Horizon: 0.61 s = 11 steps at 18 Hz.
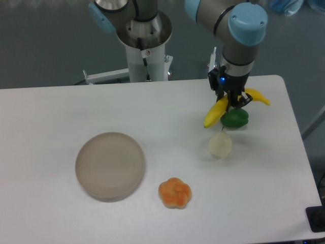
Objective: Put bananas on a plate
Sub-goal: 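Lift the grasped yellow banana up from beside the green pepper, then carry the banana over to the round grey plate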
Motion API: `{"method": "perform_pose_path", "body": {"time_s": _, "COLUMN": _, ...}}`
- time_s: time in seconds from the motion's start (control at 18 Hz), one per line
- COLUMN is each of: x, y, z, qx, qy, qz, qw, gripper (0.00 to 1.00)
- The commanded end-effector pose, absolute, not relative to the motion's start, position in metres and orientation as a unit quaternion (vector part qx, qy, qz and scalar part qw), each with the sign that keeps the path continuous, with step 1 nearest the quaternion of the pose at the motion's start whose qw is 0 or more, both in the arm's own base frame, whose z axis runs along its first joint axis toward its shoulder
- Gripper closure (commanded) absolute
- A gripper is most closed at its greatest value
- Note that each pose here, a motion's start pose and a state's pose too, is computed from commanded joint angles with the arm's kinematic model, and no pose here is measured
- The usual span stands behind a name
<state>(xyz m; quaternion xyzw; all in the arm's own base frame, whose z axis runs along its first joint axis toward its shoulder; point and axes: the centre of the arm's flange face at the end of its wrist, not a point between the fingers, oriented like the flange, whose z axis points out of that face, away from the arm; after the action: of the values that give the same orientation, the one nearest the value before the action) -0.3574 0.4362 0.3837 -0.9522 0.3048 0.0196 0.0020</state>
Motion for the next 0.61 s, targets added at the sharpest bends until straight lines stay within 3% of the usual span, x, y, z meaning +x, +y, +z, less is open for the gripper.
{"method": "perform_pose_path", "body": {"time_s": 0.33, "x": -0.347, "y": 0.444, "z": 0.384, "qx": -0.95, "qy": 0.311, "qz": 0.016, "qw": 0.007, "gripper": 0.73}}
{"method": "perform_pose_path", "body": {"time_s": 0.61, "x": -0.291, "y": 0.483, "z": 0.387, "qx": -0.946, "qy": 0.324, "qz": 0.009, "qw": 0.032, "gripper": 0.75}}
